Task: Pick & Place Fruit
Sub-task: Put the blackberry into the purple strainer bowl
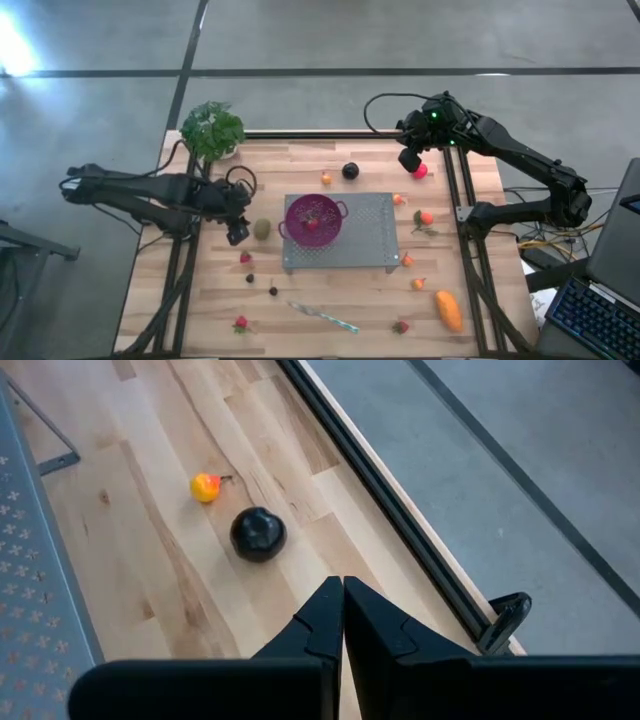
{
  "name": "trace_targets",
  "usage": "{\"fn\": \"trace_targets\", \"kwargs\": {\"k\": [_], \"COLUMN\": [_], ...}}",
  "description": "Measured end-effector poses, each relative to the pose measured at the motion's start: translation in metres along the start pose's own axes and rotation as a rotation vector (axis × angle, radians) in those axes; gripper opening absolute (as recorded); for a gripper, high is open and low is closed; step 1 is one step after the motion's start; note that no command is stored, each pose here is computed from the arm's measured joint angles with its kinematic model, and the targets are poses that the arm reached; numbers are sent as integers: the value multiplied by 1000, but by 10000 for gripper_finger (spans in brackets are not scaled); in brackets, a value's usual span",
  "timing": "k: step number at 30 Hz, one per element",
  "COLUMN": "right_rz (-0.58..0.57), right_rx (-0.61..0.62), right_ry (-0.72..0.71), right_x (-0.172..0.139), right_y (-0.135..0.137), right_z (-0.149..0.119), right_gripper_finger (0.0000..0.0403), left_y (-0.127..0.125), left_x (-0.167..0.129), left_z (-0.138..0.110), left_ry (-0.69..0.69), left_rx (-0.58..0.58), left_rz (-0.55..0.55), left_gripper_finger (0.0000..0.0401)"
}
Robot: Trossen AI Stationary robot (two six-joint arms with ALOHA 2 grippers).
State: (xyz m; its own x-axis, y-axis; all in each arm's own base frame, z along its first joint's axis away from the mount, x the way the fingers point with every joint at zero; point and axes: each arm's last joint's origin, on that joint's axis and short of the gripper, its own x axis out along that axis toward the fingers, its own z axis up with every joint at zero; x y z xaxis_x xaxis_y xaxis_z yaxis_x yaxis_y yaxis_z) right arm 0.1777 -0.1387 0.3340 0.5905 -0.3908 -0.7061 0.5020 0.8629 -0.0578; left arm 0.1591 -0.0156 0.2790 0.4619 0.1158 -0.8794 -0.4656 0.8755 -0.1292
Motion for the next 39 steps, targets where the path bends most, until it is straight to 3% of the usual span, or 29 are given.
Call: {"fn": "trace_targets", "kwargs": {"k": [12,20,32,39], "right_rz": [0,0,0,0], "right_rx": [1,1,5,9], "right_ry": [3,3,3,2], "right_x": [0,0,0,0], "right_y": [0,0,0,0], "right_z": [0,0,0,0], "right_gripper_finger": [8,8,8,8], "left_y": [-9,-23,-63,-80], "left_x": [25,36,45,60], "left_z": [-33,-43,-58,-72], "left_ry": [121,120,150,219], "left_rx": [-62,-143,-67,-82], "left_rz": [-9,-132,-229,-177], "left_gripper_finger": [206,206,206,206]}}
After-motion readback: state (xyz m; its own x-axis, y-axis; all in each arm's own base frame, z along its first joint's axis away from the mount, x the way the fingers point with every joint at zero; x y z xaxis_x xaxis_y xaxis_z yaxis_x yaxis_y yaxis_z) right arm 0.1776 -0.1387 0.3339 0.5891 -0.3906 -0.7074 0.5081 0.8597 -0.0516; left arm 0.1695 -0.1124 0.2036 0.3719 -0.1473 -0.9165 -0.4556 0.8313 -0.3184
